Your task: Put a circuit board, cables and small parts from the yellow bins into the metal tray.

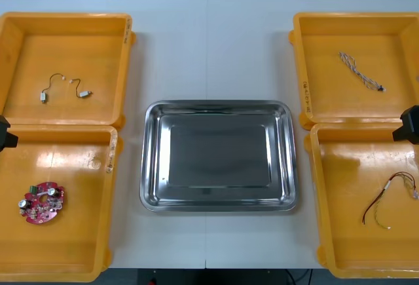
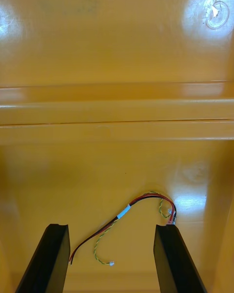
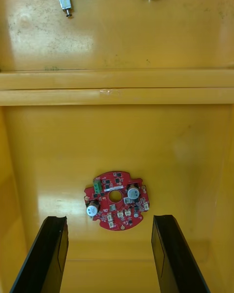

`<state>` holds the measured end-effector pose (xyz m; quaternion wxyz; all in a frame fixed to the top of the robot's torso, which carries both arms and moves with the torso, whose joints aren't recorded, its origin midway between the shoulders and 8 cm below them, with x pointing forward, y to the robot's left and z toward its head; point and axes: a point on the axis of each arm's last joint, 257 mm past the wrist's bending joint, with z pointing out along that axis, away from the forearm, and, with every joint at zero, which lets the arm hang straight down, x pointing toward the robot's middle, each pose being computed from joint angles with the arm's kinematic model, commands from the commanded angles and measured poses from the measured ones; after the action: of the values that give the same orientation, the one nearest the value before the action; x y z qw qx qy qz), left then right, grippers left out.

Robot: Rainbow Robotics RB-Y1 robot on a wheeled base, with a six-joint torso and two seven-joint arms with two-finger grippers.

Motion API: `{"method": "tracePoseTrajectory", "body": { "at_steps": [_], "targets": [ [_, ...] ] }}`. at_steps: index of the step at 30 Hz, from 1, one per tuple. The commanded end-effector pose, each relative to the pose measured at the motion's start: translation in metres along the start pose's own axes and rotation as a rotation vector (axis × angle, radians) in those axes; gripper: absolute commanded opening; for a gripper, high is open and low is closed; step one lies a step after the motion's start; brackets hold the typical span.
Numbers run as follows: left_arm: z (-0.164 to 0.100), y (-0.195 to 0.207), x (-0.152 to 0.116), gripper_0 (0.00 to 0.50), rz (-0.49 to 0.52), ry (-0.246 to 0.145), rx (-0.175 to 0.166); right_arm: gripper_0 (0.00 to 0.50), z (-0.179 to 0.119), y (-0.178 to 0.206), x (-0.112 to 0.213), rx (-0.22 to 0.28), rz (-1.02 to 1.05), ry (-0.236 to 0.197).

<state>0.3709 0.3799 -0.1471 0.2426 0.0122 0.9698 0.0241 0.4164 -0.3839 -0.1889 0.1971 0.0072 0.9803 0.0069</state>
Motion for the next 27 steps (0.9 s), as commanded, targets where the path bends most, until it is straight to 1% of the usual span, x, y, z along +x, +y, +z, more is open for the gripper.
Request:
{"method": "tracePoseTrajectory", "body": {
  "at_steps": [1,27],
  "targets": [
    [-0.0046,-0.0040,-0.0018,0.500,0.067,-0.024,0.005,0.500,-0.0097,0.0007,-0.0057,-0.006,-0.030,-0.031],
    [-0.0046,-0.0040,-0.0018,0.500,0.067,-0.024,0.005,0.500,-0.0097,0.0007,-0.0057,-0.006,-0.030,-0.031]
  ]
}}
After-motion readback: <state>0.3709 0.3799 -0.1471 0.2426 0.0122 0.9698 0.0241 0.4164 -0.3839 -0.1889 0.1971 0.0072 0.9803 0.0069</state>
